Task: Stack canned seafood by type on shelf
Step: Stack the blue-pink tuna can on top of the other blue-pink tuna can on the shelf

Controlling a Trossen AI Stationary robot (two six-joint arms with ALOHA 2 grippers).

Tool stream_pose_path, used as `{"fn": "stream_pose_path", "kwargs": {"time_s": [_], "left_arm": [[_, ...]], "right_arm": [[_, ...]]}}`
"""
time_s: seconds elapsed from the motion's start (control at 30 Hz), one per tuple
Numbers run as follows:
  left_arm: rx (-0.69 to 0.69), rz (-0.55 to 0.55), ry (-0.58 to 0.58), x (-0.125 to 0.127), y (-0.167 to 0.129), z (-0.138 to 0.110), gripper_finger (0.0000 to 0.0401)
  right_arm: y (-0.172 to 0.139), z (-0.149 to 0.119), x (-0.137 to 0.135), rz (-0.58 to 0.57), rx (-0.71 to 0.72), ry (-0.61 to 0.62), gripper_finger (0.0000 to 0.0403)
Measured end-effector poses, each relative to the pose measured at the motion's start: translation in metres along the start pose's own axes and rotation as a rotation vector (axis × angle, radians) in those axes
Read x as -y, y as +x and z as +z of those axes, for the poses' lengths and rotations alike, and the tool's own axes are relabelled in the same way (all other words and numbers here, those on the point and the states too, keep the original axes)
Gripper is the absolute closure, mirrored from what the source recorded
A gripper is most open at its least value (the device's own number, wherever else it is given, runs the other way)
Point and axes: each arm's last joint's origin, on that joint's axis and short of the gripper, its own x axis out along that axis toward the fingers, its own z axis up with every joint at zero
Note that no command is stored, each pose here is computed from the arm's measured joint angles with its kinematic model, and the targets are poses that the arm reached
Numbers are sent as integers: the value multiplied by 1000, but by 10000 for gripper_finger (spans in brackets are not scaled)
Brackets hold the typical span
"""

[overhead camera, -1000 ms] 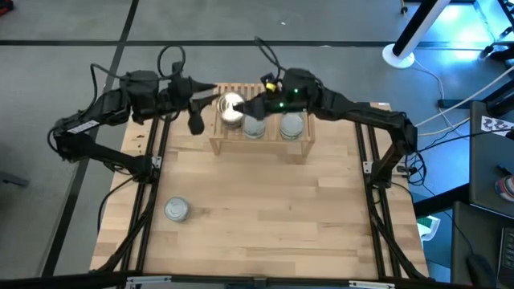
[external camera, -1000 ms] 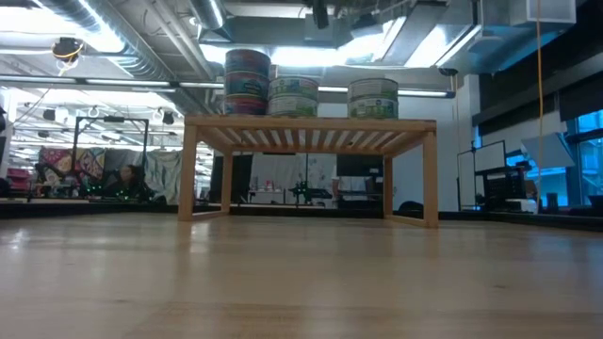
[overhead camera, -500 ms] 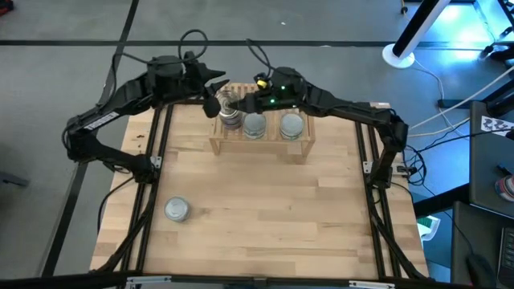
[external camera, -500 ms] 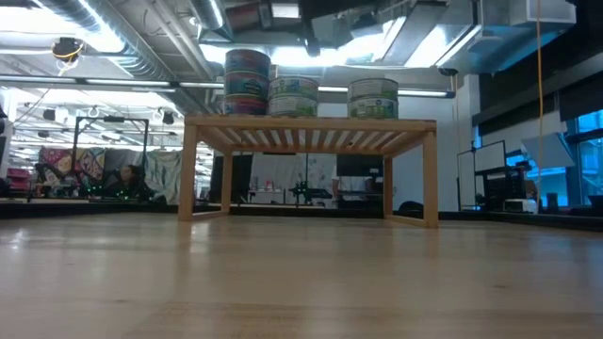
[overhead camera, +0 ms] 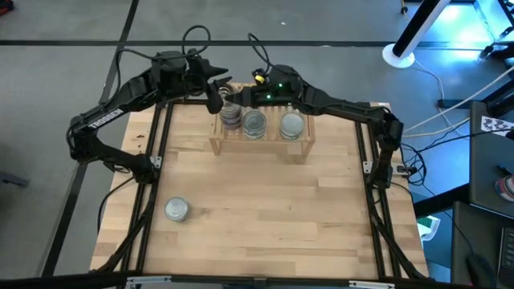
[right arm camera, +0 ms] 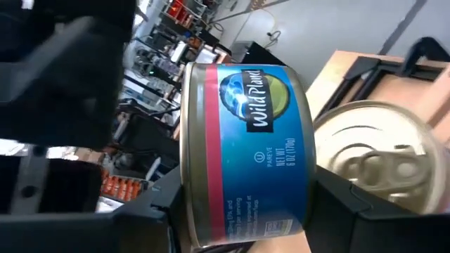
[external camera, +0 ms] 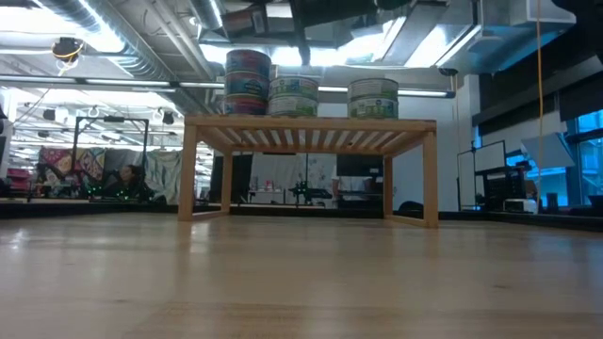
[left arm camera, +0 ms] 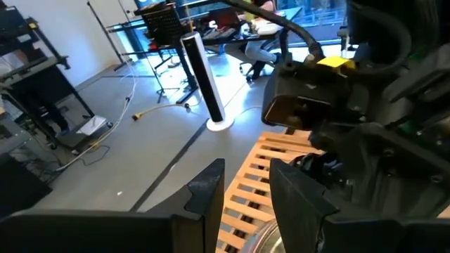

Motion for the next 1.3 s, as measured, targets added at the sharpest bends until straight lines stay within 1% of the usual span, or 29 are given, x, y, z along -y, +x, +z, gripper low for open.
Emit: {"fn": "stream_pose_path", "kwargs": {"time_s": [0.13, 0.23, 0.33, 0.5, 0.7, 0.87, 1.3], "left_arm": [[4, -42, 4, 2, 3, 0, 292], [-13, -72, 45, 5, 12, -3, 292], [-28, -77, 75, 7, 20, -5, 292], [-59, -68, 103, 5, 34, -10, 292], [-99, -60, 115, 2, 44, -16, 292], [-101, -62, 141, 2, 44, -17, 292], [-139, -83, 146, 3, 39, -19, 292]], "right_arm": [[0, -1, 1, -22, -1, 19, 208], [0, -2, 3, -38, -3, 23, 208], [0, -2, 4, -55, -10, 28, 208], [-1, -4, 9, -113, -4, 38, 207], [0, -4, 9, -116, -2, 39, 207], [0, -4, 9, -117, -4, 39, 207], [0, -5, 8, -100, -27, 43, 207]]}}
